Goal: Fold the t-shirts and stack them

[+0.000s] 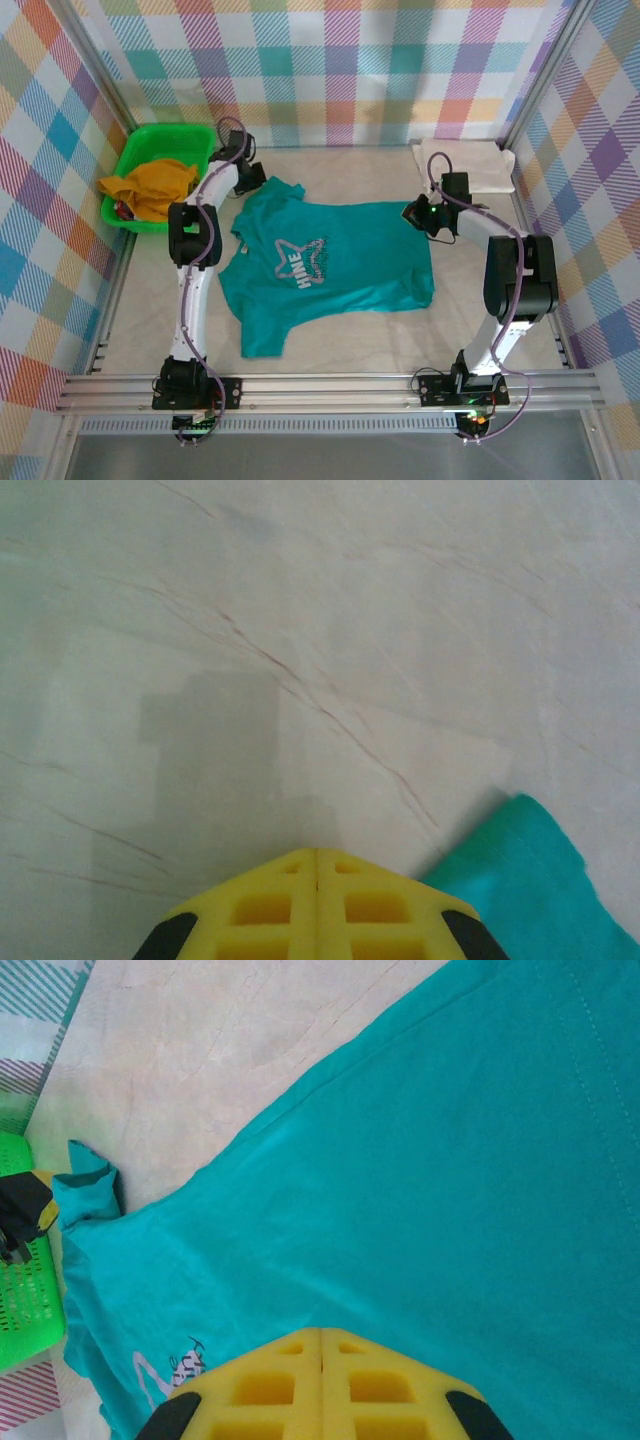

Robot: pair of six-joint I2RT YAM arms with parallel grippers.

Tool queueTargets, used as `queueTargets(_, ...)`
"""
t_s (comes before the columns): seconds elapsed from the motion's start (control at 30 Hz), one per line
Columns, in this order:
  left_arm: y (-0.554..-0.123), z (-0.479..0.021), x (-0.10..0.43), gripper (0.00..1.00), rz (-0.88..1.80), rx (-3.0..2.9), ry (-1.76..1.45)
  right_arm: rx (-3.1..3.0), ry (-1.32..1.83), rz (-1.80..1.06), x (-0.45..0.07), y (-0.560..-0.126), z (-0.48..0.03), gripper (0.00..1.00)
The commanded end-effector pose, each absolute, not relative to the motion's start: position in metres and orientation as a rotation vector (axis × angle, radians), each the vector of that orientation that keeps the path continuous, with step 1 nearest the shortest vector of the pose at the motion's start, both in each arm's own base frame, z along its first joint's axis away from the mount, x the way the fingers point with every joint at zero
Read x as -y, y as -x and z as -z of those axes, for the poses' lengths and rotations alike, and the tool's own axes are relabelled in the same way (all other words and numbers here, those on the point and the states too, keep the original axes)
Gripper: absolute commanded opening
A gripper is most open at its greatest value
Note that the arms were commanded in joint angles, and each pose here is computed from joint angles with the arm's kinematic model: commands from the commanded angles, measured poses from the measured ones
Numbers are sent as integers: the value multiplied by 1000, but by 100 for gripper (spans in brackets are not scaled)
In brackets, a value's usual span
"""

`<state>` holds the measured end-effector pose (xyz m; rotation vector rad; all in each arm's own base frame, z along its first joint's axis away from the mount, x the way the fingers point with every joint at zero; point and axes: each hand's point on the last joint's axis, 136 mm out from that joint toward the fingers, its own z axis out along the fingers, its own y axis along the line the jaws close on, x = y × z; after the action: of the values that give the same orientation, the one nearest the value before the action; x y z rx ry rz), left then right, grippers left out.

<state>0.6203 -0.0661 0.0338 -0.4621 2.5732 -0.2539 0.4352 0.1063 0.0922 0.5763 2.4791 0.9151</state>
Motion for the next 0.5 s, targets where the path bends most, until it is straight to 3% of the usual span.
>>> queueTargets(0.0, -620, -41, 54, 0, 285, -2571, 530, -2455, -547, -945, -107, -428, -112, 0)
queueTargets(0.27, -599, -148, 69, 1, 426, -2293, 472, -2450, -496, -918, -106, -427, -127, 0)
queueTargets(0.47, -576, -115, 127, 0, 488, -2508, 303, -2445, -489, -912, -107, -427, -125, 0)
